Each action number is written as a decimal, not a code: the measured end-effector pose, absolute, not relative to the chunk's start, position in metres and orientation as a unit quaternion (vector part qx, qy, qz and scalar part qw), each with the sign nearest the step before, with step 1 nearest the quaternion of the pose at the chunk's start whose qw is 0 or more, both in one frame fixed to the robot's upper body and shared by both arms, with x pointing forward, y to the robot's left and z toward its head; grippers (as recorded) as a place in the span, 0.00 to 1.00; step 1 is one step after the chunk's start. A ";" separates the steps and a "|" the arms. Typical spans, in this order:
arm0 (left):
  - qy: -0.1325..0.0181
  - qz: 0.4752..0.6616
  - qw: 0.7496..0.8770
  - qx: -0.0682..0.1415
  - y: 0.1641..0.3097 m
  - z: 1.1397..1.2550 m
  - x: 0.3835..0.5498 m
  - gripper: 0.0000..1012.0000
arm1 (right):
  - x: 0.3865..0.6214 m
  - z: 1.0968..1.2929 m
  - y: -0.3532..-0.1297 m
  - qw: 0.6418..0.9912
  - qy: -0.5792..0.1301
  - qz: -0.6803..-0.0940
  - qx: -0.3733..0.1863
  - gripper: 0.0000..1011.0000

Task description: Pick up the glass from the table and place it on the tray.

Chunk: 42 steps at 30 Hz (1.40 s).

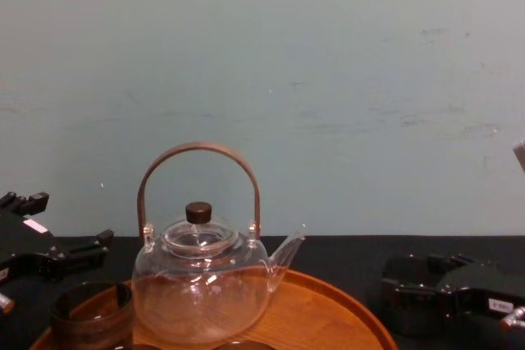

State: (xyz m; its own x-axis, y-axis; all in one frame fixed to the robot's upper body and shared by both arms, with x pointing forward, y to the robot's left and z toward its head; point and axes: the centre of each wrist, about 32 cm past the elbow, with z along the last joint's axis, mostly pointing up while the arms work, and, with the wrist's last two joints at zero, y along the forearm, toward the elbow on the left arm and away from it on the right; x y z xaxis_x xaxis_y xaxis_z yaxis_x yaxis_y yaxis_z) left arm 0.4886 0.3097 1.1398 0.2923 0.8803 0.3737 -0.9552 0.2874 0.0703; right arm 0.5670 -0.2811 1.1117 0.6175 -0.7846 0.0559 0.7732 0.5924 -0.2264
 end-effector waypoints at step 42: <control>-0.132 0.580 0.791 0.141 0.310 1.140 0.489 0.99 | 0.567 1.113 -0.282 0.892 0.024 -0.438 -0.114 0.89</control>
State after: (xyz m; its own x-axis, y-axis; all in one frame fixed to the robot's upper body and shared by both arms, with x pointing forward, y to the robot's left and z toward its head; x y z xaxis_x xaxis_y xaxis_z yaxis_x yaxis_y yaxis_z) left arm 0.4886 0.3097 1.1398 0.2923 0.8803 0.3737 -0.9553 0.2873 0.0702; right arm 0.5668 -0.2820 1.1127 0.6159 -0.7858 0.0563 0.7749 0.5912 -0.2235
